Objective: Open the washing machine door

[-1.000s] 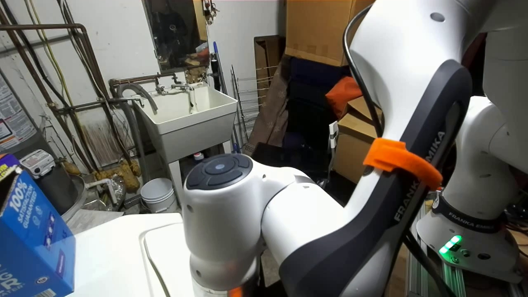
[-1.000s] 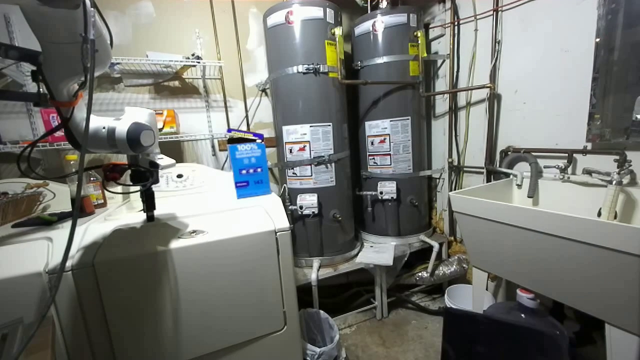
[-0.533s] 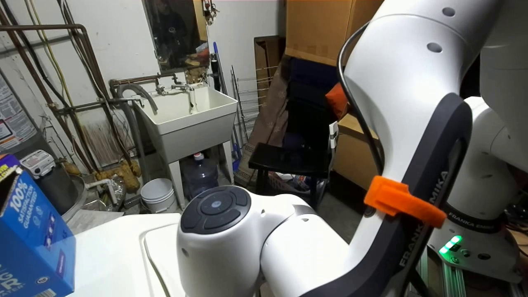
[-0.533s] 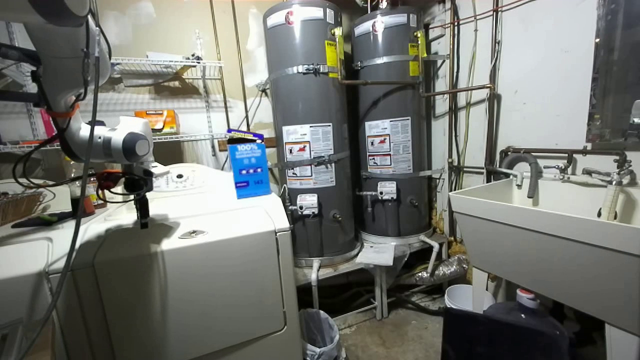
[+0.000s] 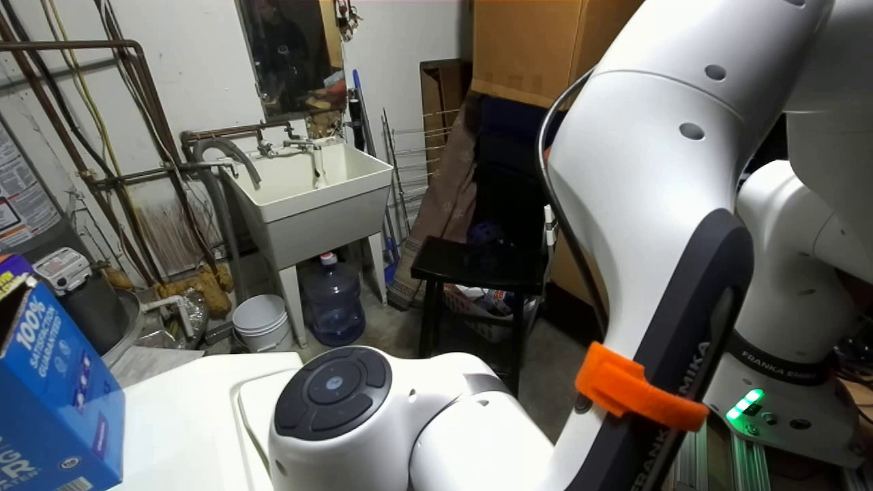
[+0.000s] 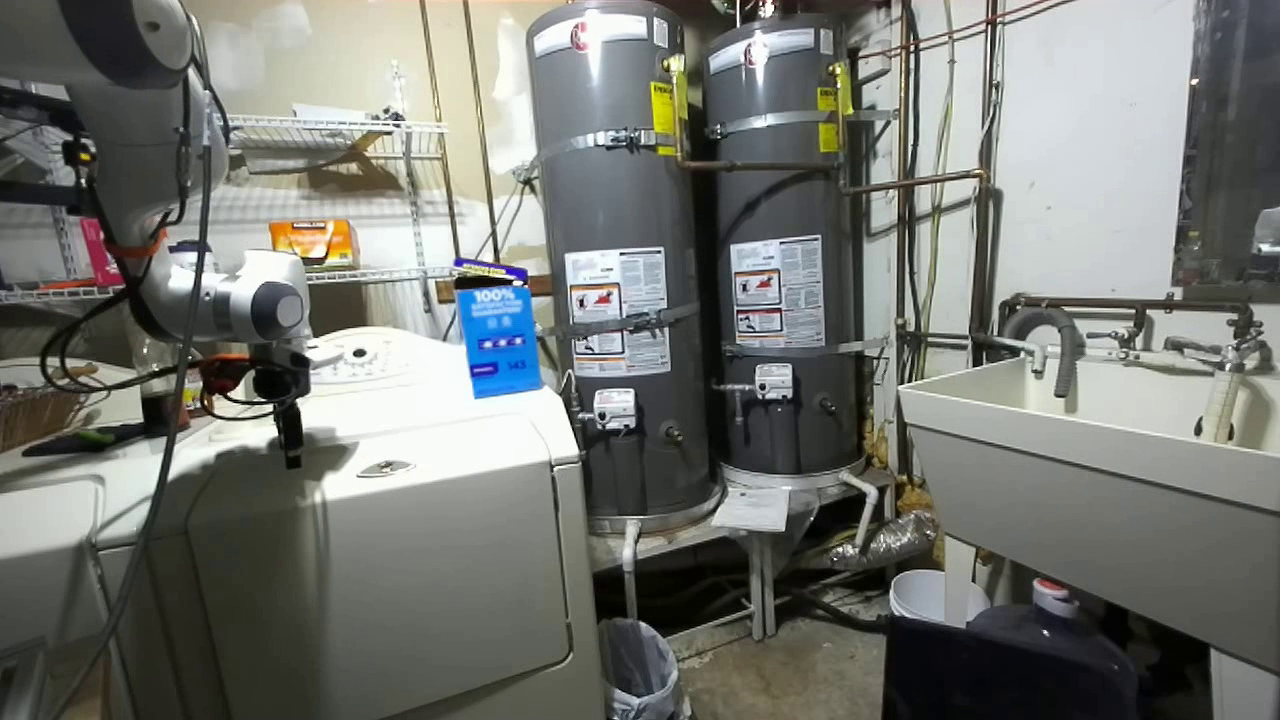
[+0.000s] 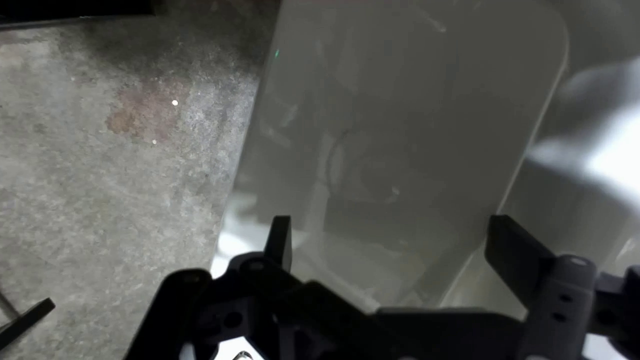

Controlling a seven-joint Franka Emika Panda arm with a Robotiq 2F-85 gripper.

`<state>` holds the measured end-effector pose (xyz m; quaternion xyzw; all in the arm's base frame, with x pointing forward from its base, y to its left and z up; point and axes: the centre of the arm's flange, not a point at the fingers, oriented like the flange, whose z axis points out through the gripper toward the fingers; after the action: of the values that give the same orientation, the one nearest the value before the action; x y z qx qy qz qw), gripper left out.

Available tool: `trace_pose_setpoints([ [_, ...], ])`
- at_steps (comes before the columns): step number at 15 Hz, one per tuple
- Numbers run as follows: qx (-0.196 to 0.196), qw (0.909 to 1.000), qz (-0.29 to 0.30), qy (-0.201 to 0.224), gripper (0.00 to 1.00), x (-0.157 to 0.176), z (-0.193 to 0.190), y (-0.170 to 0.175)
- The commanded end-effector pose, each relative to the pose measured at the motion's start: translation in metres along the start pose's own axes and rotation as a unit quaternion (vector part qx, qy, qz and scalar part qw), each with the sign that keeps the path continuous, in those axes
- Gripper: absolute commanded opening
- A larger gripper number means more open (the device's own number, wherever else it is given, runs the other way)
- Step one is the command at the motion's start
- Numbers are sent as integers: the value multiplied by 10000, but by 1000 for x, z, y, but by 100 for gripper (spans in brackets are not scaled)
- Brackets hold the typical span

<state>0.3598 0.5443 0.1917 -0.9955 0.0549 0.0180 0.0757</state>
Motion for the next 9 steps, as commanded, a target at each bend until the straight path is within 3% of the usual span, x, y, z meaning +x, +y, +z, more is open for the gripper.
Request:
trace_pose_setpoints([
  [1, -32, 10000, 79, 17, 100, -1, 9, -15],
  [9, -771, 9966, 48, -288, 100, -1, 13, 6],
])
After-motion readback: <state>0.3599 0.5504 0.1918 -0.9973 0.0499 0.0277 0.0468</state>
